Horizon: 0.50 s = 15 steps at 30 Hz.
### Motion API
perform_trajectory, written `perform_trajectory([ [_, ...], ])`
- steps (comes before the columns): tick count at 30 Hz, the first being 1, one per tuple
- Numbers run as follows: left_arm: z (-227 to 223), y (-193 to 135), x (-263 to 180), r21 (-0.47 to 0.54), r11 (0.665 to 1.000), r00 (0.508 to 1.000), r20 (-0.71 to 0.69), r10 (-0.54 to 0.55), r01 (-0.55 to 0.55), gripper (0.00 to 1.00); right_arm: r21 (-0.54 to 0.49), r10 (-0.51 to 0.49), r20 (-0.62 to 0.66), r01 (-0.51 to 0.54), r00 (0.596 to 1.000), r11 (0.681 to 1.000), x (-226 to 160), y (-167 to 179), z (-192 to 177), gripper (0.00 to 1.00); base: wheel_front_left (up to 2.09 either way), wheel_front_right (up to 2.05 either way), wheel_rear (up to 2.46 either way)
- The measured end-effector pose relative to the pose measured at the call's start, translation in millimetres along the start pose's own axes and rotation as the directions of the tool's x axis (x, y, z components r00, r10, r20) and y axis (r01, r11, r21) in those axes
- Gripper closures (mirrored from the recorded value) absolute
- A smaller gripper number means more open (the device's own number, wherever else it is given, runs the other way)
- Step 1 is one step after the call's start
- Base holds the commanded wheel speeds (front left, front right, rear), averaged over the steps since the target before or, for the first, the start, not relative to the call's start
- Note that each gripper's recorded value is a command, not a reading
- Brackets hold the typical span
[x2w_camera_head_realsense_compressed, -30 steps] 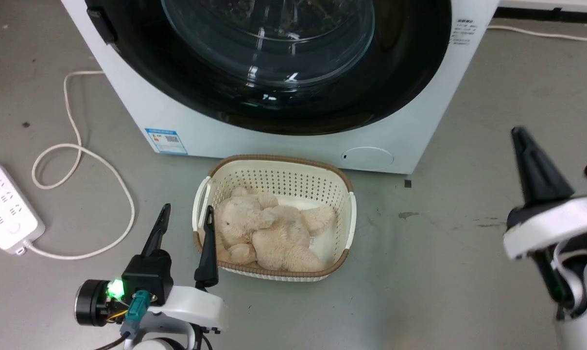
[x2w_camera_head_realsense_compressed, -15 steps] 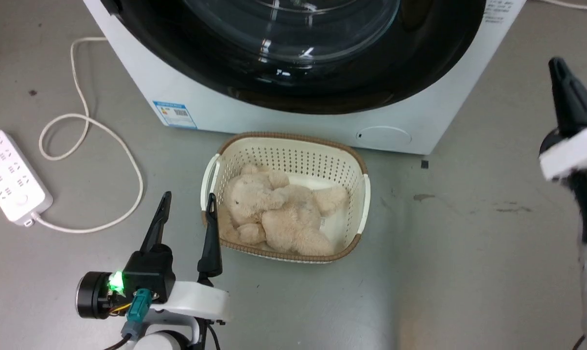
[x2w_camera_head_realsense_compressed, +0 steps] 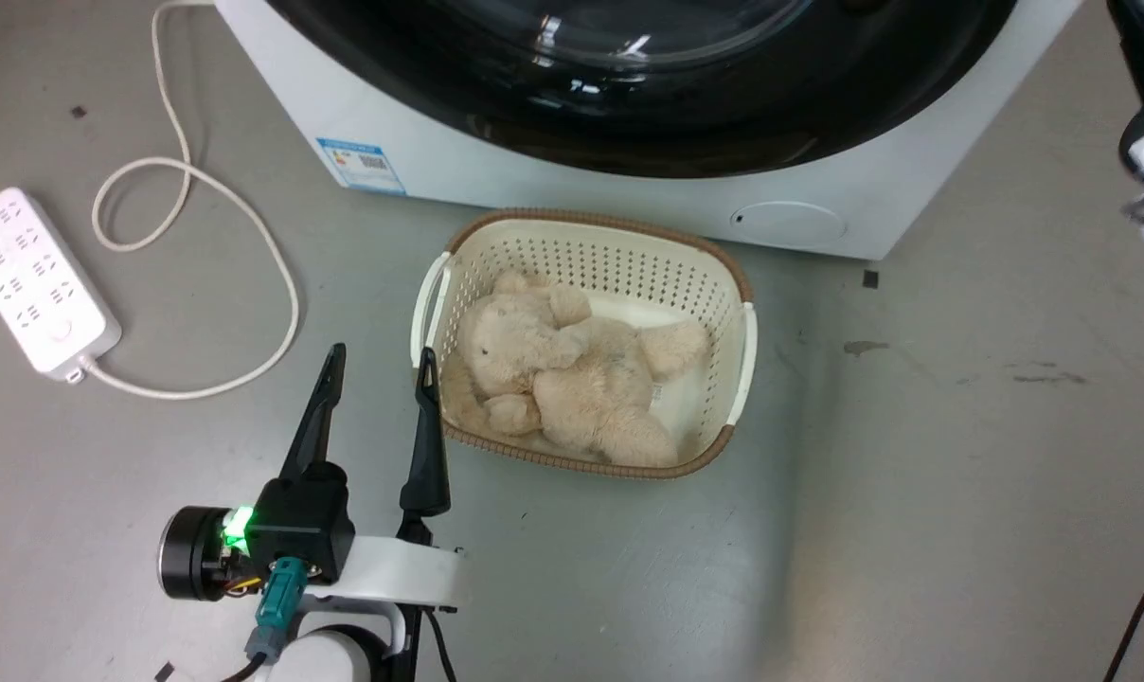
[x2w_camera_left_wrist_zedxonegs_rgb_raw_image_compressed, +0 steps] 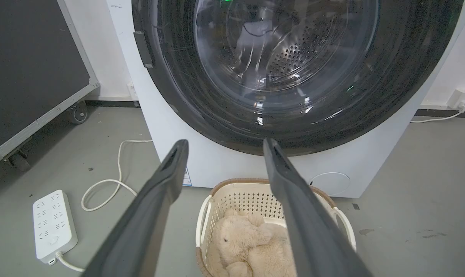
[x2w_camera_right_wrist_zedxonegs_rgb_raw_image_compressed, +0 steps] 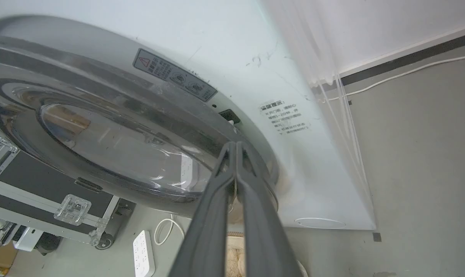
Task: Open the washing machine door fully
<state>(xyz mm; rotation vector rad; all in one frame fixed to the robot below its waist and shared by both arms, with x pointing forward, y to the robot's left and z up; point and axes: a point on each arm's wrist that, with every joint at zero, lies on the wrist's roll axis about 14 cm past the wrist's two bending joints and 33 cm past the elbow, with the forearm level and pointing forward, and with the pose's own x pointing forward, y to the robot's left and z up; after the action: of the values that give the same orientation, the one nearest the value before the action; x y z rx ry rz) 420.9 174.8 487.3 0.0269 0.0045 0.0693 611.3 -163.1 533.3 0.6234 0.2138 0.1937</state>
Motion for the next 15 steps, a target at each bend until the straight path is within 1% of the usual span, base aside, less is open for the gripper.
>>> perform_trajectory([
  [4, -2.1, 2.3, 1.6, 0.001, 1.000, 1.000, 0.001, 0.009, -0.009, 0.00, 0.067, 0.001, -0.051, 0.003, 0.999, 0.998, 16.2, -2.3, -3.3, 1.00, 0.00, 0.00, 0.00],
  [8, -5.0, 4.0, 3.6, 0.004, 1.000, 1.000, -0.001, 0.018, -0.018, 0.00, 0.142, 0.029, -0.096, -0.015, 0.995, 0.990, 32.4, 3.5, -3.3, 1.00, 0.00, 0.00, 0.00],
  [12, -7.5, 2.8, 7.7, 0.004, 1.000, 1.000, 0.001, 0.020, -0.020, 0.00, 0.165, 0.036, -0.141, -0.012, 0.989, 0.986, 45.5, 3.3, -5.8, 1.00, 0.00, 0.00, 0.00],
  [15, -4.0, 1.2, 11.2, -0.020, 1.000, 1.000, 0.018, 0.024, -0.023, 0.00, 0.195, 0.039, -0.167, -0.006, 0.985, 0.981, 53.2, 0.6, -7.1, 1.00, 0.00, 0.00, 0.00],
])
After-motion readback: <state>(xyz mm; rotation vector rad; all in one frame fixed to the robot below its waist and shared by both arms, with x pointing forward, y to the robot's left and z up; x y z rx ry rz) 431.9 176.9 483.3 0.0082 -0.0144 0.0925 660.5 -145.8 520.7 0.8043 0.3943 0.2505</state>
